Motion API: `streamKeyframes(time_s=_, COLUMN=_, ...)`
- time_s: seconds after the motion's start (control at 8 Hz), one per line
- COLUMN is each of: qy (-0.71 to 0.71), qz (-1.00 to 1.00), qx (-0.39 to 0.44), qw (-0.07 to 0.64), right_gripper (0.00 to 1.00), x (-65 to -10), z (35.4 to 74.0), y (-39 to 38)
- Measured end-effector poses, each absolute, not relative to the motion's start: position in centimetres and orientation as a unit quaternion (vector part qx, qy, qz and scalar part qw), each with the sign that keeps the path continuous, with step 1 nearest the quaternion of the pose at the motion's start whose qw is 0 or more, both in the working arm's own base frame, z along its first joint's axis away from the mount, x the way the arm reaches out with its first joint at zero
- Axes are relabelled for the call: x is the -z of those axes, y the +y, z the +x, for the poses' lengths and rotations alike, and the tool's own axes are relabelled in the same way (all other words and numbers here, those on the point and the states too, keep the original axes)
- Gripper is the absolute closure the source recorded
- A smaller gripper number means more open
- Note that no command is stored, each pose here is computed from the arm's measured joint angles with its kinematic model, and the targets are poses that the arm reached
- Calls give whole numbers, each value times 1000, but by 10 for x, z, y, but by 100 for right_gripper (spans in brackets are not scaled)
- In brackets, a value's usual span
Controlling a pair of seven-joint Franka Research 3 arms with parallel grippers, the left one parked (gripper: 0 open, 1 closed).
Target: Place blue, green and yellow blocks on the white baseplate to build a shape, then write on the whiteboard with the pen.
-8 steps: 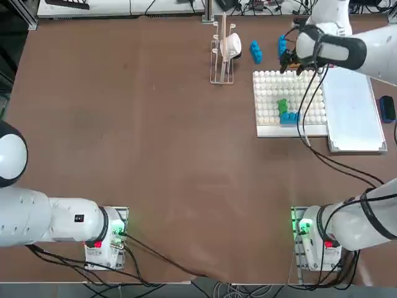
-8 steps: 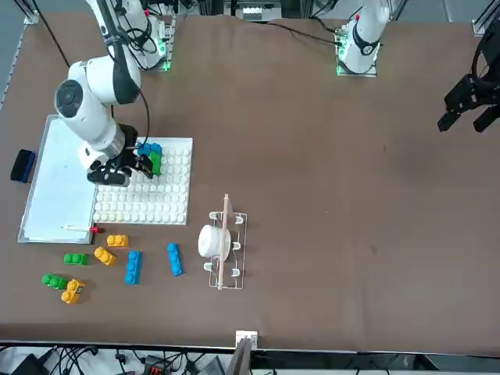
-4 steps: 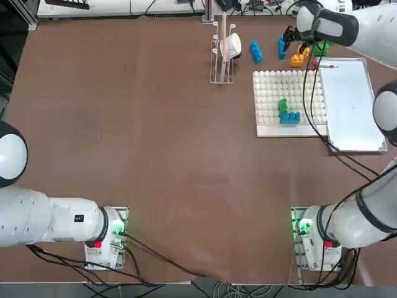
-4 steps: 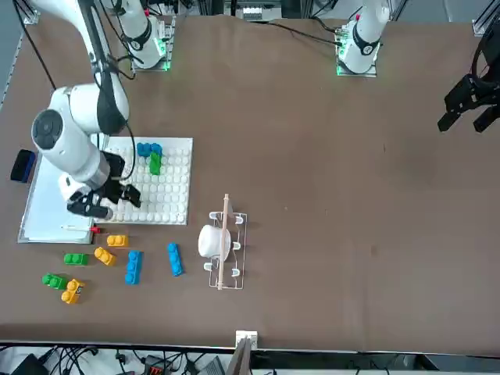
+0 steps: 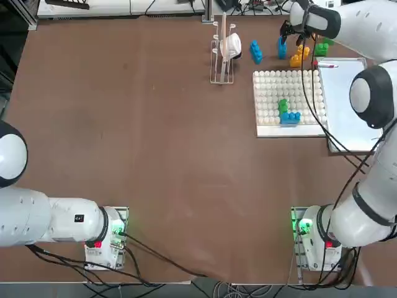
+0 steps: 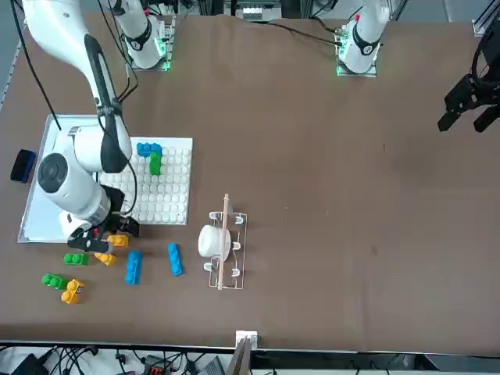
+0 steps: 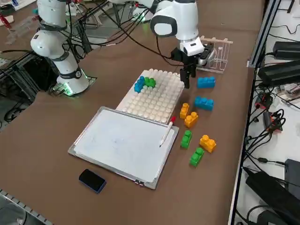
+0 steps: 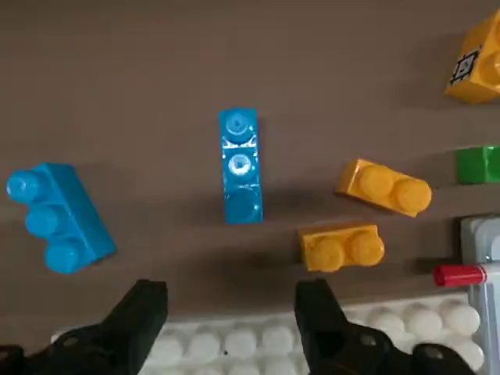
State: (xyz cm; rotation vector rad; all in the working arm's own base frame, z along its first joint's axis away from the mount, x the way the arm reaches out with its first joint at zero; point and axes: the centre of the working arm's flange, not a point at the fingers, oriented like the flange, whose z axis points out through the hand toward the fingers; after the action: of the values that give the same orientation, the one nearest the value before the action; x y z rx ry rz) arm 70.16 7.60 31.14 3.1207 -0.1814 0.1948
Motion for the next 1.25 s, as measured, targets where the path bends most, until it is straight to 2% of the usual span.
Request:
streamKeyframes(time_s=0.88, qy=-63, qz=995, qx=-78, qw=15, right_gripper=1, x=-260, z=756, y=66)
streamKeyframes(time_s=1.25, qy=-75, qz=993, qx=-93, qw=0, right_gripper=6, x=-237, z=764, y=65)
